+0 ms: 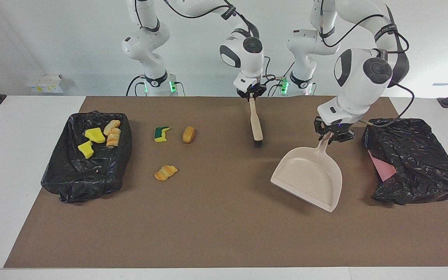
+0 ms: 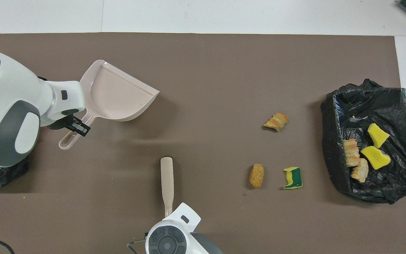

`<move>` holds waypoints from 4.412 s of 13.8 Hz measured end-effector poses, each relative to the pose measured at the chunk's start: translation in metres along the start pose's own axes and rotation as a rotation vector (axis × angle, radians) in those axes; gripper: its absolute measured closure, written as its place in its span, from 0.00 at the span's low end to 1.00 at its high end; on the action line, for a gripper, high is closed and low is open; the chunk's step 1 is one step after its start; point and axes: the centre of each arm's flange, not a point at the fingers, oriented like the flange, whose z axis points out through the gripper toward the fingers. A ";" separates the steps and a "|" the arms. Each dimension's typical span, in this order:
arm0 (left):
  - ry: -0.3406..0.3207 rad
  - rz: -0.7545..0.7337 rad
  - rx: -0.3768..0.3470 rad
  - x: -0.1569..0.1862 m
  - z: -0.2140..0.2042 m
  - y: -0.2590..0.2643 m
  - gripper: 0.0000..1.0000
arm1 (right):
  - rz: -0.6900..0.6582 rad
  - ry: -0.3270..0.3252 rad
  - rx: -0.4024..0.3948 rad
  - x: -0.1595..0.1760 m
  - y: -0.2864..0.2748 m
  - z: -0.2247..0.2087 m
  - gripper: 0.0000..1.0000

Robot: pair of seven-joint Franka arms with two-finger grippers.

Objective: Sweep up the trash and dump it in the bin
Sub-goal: 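Place the dustpan near the crusts while the right gripper brushes the sponge, then sweep the green-yellow sponge into the dustpan with the right gripper, then sweep the nearer bread crust into the dustpan with the right gripper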

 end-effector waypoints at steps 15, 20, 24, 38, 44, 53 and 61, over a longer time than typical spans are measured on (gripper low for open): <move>-0.156 0.652 0.125 -0.070 0.063 0.073 0.69 | 0.423 -0.087 -0.314 0.033 0.254 -0.102 0.73; -0.171 0.824 0.146 -0.063 0.067 0.137 0.69 | 0.508 -0.175 -0.335 0.028 0.319 -0.083 0.73; -0.180 0.927 0.157 -0.058 0.080 0.183 0.69 | 0.499 -0.237 -0.346 0.007 0.341 -0.057 0.73; -0.083 0.875 0.213 -0.044 0.111 0.264 0.69 | 0.251 -0.241 0.010 0.047 0.218 -0.061 0.73; -0.074 0.876 0.214 -0.042 0.114 0.263 0.69 | 0.022 -0.238 0.068 0.020 0.155 -0.066 0.73; 0.068 0.839 0.183 -0.022 0.122 0.243 0.69 | -0.109 -0.072 -0.044 0.031 0.138 -0.122 0.73; 0.193 0.765 0.111 -0.011 0.124 0.212 0.69 | -0.190 -0.015 -0.187 0.093 0.192 -0.140 0.73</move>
